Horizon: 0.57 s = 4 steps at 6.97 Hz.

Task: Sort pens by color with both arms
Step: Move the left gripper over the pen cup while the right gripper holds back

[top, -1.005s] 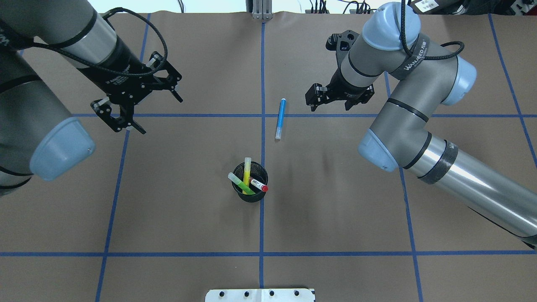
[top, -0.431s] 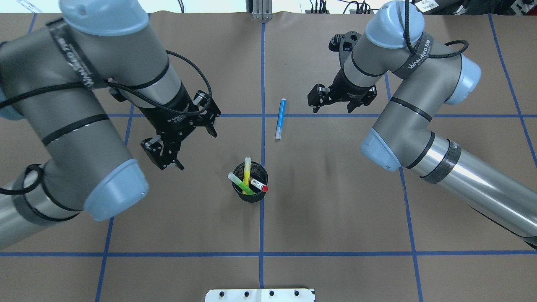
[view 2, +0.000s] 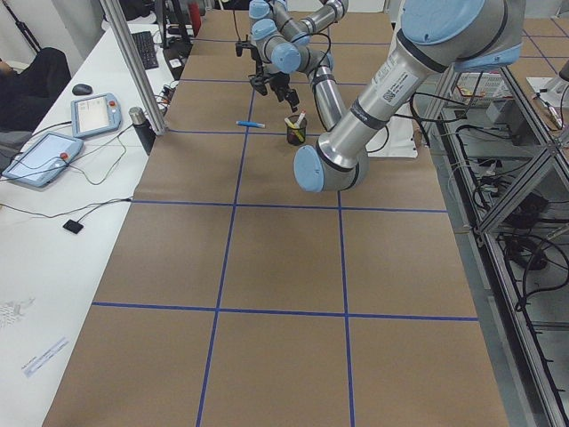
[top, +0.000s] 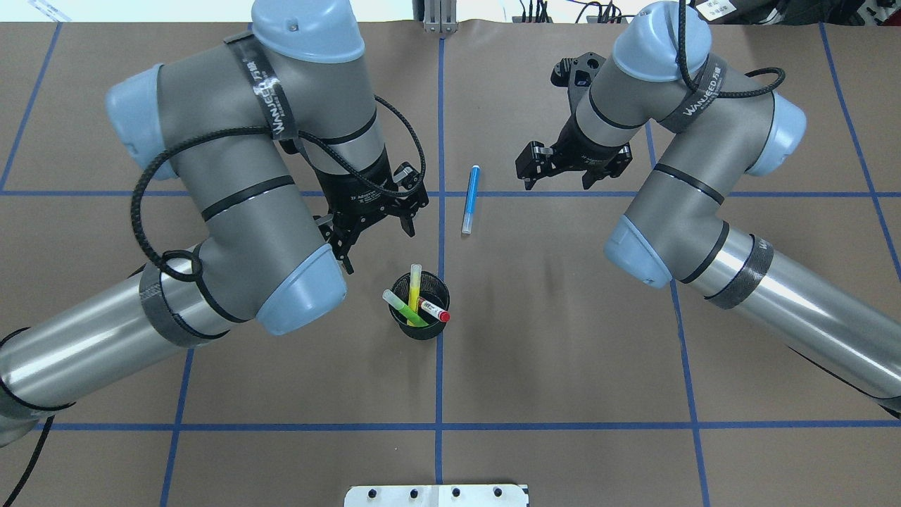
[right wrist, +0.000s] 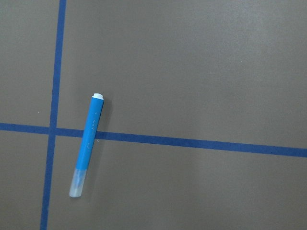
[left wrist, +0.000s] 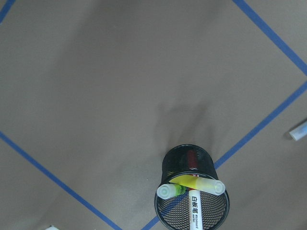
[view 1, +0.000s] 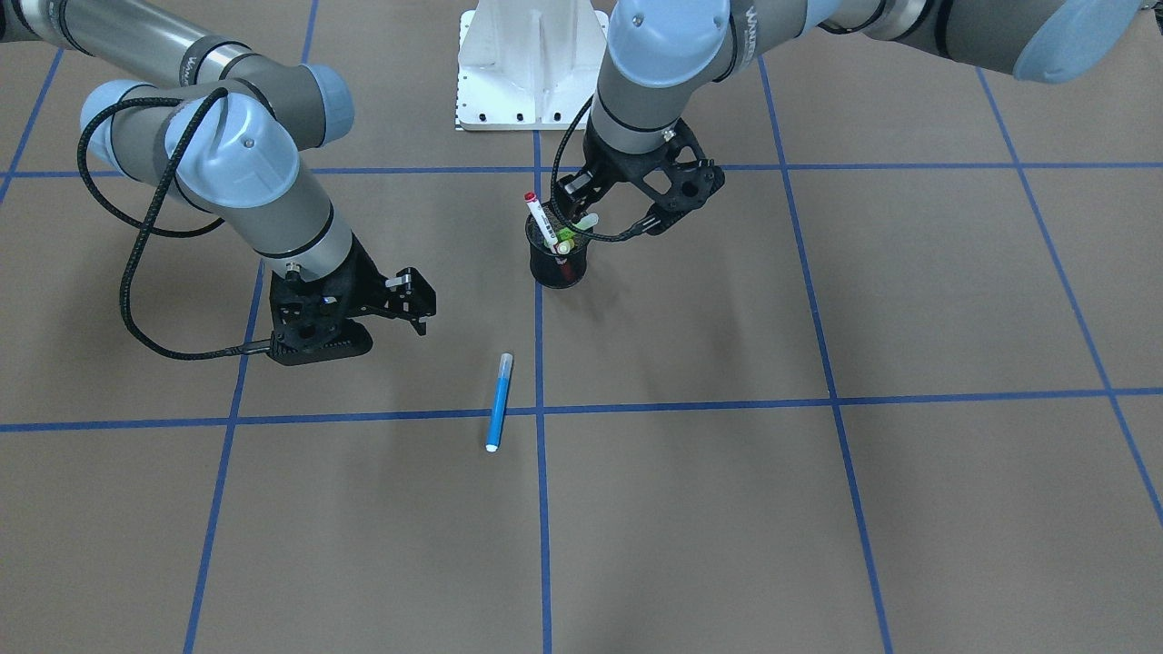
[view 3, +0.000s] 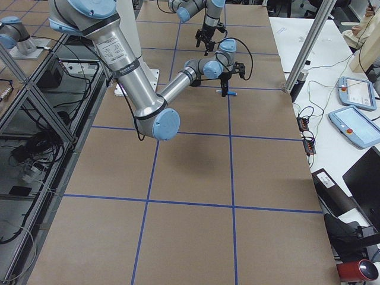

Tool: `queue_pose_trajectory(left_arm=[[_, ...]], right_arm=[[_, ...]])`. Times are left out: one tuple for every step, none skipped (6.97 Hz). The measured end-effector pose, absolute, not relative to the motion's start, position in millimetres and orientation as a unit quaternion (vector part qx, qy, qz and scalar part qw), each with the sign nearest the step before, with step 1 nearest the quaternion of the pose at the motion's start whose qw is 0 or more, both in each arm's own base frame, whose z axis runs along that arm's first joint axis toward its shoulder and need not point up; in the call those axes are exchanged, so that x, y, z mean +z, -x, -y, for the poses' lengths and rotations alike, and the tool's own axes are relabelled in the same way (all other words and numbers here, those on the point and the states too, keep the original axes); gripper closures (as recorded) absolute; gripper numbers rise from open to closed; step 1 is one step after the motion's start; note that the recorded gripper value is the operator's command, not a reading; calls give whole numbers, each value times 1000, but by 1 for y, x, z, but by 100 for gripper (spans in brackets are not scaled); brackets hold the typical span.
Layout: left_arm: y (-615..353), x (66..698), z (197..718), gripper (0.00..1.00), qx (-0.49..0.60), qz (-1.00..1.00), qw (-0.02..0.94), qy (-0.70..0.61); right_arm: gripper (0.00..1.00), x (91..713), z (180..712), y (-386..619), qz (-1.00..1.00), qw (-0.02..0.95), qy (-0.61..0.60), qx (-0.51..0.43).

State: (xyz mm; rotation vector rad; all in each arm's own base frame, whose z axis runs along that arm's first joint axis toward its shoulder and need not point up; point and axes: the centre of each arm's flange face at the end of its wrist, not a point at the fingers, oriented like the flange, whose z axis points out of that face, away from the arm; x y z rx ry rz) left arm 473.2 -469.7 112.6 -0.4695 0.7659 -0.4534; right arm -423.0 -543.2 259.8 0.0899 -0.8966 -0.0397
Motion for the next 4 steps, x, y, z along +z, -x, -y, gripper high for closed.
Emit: queue_pose_trajectory(left_arm=[[-490,118,475,1,-189,-366,885,220],[-508,121,471,1,-184,-365,884,225],[-527,120,462,1,-199,-366,877,239],[-542,119,452,1,-216,-368,869,252]], right_arm=[[0,260,543,423,433,900,-43,-19],[0,261,544,423,433,900,-43,-20],[0,261,544,423,432,900,-43,-20],[0,262,544,423,432,901,-43,-20]])
